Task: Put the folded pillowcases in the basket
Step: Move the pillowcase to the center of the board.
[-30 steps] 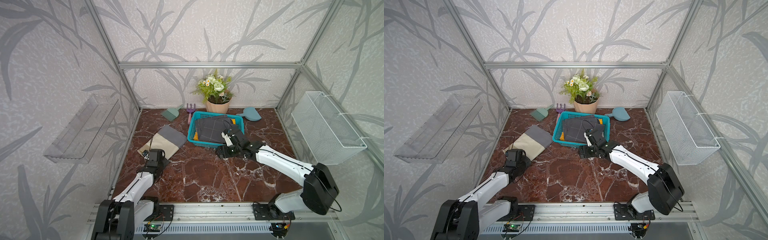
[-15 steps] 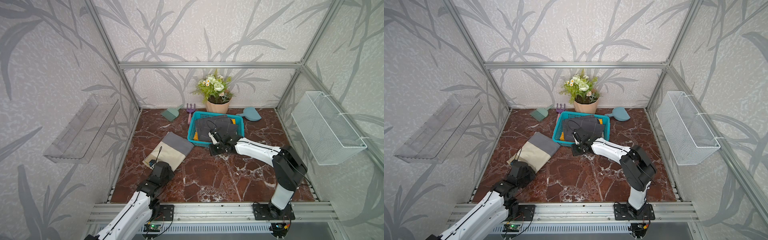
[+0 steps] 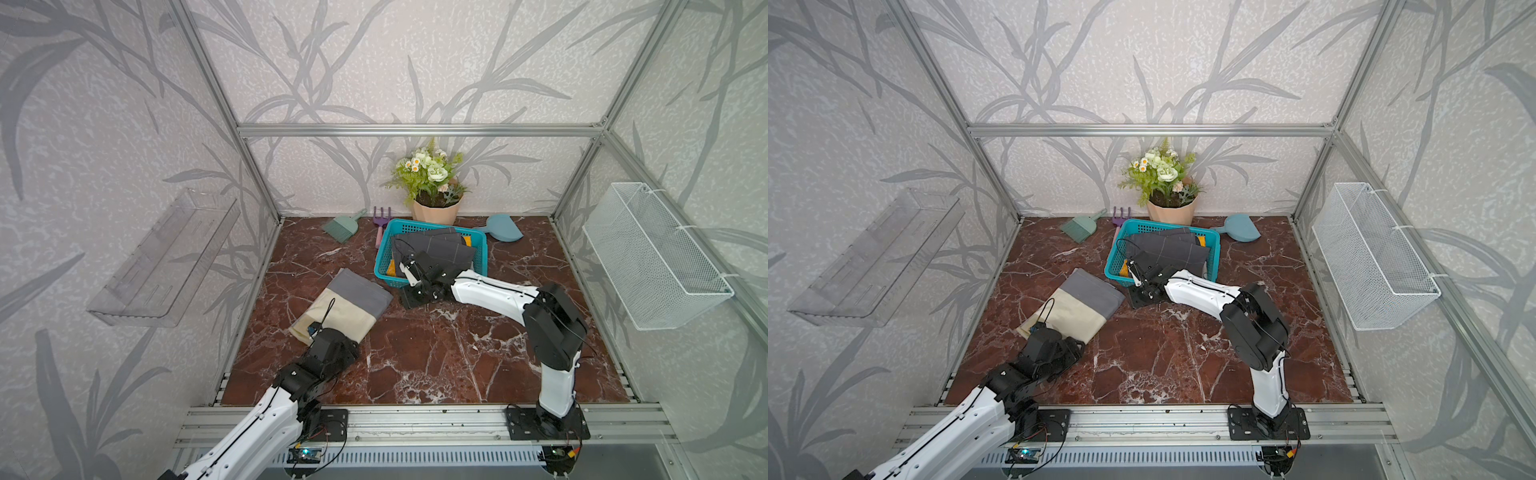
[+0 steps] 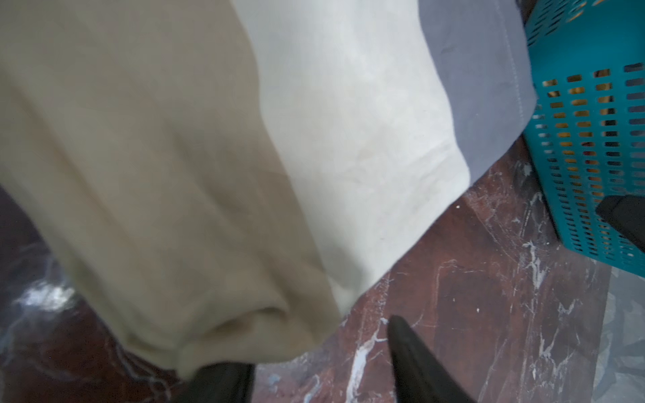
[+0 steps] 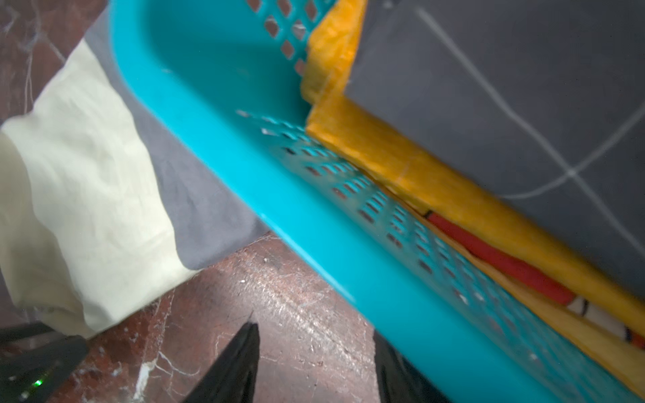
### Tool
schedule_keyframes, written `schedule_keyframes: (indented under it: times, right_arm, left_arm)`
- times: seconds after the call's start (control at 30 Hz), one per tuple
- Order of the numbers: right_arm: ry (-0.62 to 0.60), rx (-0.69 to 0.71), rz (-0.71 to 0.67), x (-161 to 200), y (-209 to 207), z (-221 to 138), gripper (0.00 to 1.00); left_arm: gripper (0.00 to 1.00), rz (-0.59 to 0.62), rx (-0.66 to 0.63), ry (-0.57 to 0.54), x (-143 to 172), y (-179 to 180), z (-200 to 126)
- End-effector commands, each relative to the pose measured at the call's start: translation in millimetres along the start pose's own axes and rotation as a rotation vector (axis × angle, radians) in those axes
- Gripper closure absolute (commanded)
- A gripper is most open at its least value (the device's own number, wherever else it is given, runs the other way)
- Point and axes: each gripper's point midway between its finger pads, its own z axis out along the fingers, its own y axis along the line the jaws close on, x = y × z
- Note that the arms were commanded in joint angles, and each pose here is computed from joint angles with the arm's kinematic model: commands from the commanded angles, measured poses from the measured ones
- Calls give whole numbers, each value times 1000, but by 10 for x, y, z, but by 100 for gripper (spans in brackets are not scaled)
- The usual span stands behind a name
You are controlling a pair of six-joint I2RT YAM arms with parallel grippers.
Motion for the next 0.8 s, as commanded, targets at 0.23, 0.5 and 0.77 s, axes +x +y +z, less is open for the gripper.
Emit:
schedule_keyframes:
  times: [0.23,0.5,0.77]
  right_arm:
    - [-1,-108,-148,93,769,145,100]
    - [22,-130,-214,-156,1088,500,100]
    - [199,-79,-226,-20,1086,1047,100]
  left_arm:
    - [7,46,9,-161,-502,-380,-447]
    - [8,34,28,-168,-517,-408,-526]
    - [8,30,57,-224,-644,-498,-673]
